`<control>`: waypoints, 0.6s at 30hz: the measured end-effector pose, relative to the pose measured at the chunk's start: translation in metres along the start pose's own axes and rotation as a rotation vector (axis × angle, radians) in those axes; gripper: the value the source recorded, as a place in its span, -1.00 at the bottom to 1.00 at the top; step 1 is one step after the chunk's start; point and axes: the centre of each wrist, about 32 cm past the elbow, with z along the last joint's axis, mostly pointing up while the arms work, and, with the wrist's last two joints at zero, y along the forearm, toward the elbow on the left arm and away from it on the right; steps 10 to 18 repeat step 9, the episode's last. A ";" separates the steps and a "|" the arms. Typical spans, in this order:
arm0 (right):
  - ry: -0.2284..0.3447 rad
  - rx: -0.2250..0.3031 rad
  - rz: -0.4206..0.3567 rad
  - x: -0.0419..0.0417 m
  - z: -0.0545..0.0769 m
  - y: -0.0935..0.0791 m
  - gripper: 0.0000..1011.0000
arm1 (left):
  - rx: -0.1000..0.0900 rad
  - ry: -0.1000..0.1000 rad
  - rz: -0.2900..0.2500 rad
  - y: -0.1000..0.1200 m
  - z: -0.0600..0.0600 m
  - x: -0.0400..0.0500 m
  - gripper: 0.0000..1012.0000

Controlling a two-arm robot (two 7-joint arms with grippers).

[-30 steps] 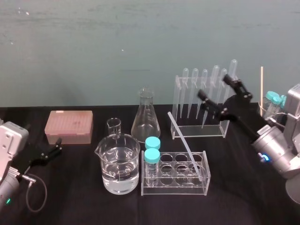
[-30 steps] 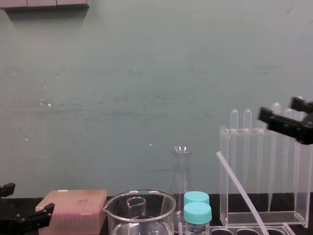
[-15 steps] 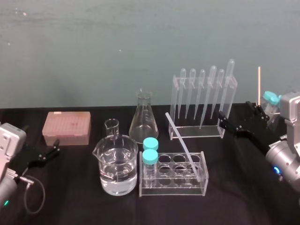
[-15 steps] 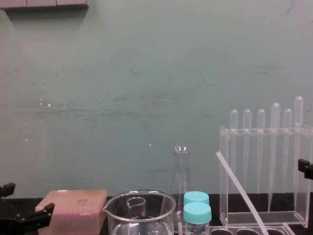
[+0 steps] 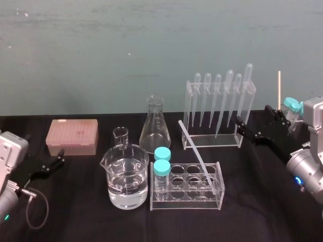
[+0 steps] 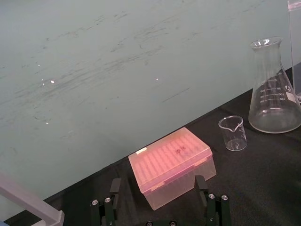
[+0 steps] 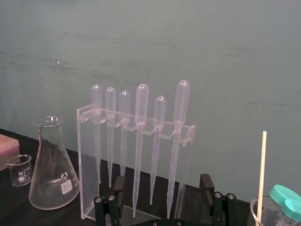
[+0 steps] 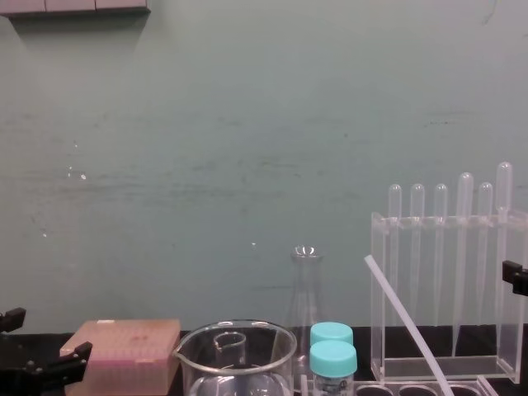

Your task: Pick up the stirring rod with one hand, then place it down.

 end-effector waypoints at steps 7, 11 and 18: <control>0.000 0.003 0.000 0.0000 0.000 0.000 0.98 | 0.000 0.000 0.000 0.000 0.000 0.0000 0.98; 0.000 0.004 0.000 0.0000 0.000 0.000 0.98 | 0.000 0.000 0.000 0.000 0.000 0.0000 0.98; 0.000 0.004 0.000 0.0000 0.000 0.000 0.98 | 0.000 0.000 0.000 0.000 0.000 0.0000 0.98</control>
